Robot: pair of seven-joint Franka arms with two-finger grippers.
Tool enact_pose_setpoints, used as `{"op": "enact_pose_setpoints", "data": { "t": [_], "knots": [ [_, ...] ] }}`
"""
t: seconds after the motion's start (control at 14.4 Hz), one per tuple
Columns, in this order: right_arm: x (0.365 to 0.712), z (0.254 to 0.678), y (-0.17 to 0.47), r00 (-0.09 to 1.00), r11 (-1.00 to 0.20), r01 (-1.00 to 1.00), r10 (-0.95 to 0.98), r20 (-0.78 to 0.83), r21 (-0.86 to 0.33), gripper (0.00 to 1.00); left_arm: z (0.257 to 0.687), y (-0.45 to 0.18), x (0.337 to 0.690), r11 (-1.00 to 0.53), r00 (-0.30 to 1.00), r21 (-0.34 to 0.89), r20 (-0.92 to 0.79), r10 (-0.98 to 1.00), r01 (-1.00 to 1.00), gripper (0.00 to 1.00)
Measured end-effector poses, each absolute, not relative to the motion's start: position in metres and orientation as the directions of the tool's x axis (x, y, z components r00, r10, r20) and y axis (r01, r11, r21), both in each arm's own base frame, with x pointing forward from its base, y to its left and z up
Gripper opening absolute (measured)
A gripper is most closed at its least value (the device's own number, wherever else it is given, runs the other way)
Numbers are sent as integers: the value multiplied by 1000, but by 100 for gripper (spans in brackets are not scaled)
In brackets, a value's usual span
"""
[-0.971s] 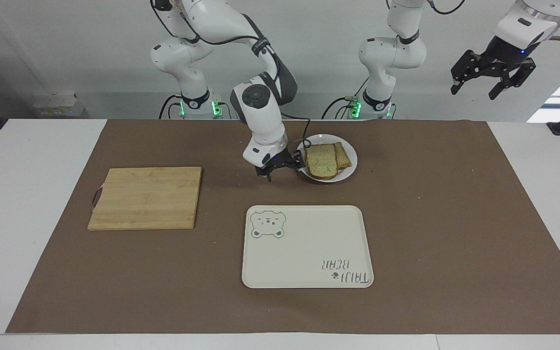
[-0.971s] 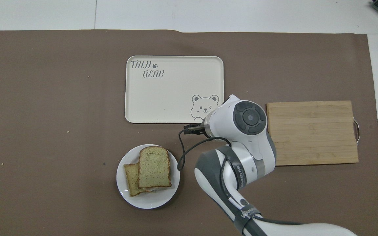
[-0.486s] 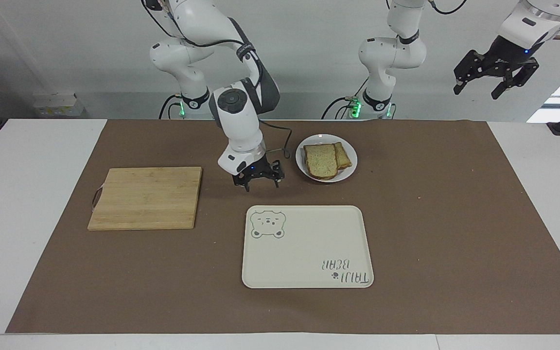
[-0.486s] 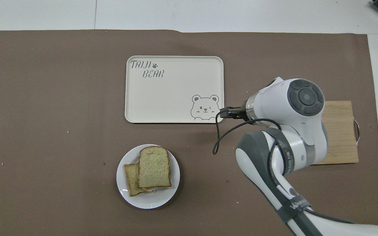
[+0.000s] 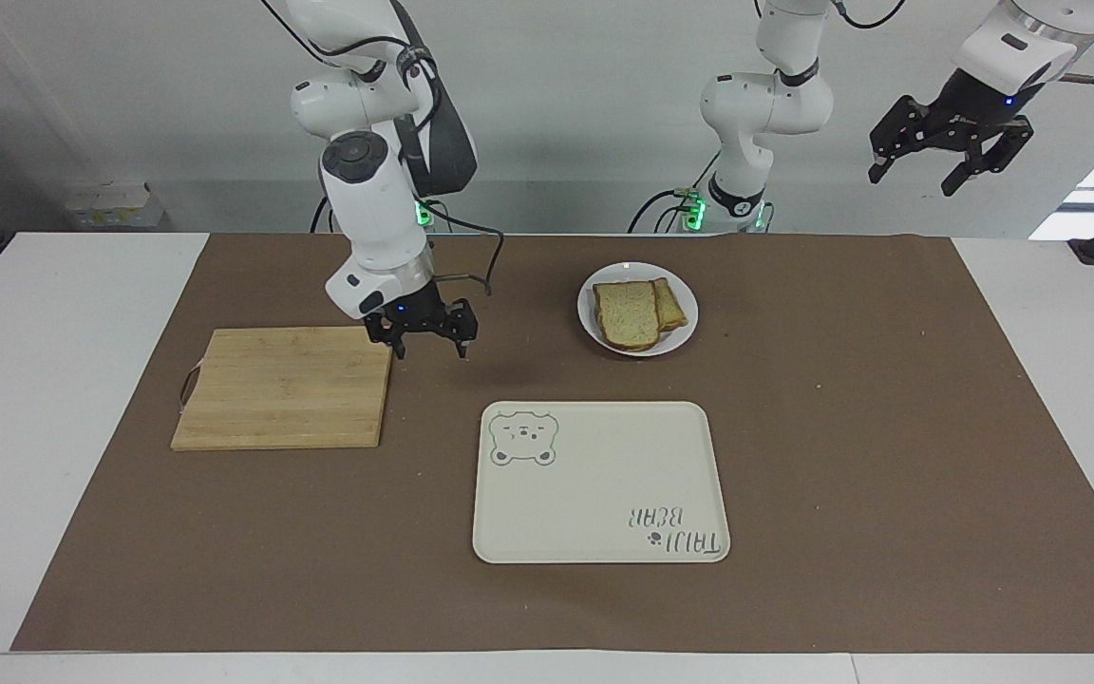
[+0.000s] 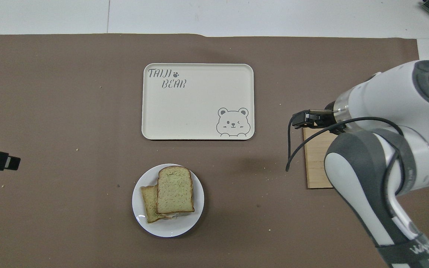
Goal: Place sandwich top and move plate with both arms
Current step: 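Withdraw the right gripper while the left gripper reaches toward the plate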
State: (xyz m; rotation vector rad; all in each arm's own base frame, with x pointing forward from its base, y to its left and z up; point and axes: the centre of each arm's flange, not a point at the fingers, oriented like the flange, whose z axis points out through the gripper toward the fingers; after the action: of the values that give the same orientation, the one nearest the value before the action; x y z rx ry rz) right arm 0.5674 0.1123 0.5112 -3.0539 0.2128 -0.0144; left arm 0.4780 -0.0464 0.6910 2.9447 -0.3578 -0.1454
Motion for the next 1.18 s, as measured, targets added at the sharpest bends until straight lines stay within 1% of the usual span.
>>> {"op": "enact_pose_setpoints", "data": {
  "t": [0.21,0.42,0.55,0.62,0.76,1.04,1.18],
  "knots": [
    [556,548,65,980,-976,-200,-201,5,-90,100,675,-72,455,-942,952,188,-81,-296,-277,100],
    [543,570,26,984,-980,-174,-176,8,-96,100,650,-72,441,-939,953,214,-80,-292,-270,100],
    [539,576,7,990,-986,-143,-143,4,-82,100,620,-70,443,-936,960,250,-68,-271,-246,100],
    [539,581,-1,992,-991,-122,-123,9,-55,100,603,-70,446,-933,965,277,-61,-255,-229,100],
    [537,603,-13,995,-995,-98,-98,19,-25,100,569,-68,452,-926,976,330,-49,-210,-182,100],
    [529,643,-27,994,-994,-109,-110,24,-24,100,507,-55,456,-913,996,399,-17,-93,-79,100],
    [524,659,-28,994,-994,-110,-111,24,-23,100,486,-54,454,-901,998,431,-7,-60,-52,100]
  ]
}}
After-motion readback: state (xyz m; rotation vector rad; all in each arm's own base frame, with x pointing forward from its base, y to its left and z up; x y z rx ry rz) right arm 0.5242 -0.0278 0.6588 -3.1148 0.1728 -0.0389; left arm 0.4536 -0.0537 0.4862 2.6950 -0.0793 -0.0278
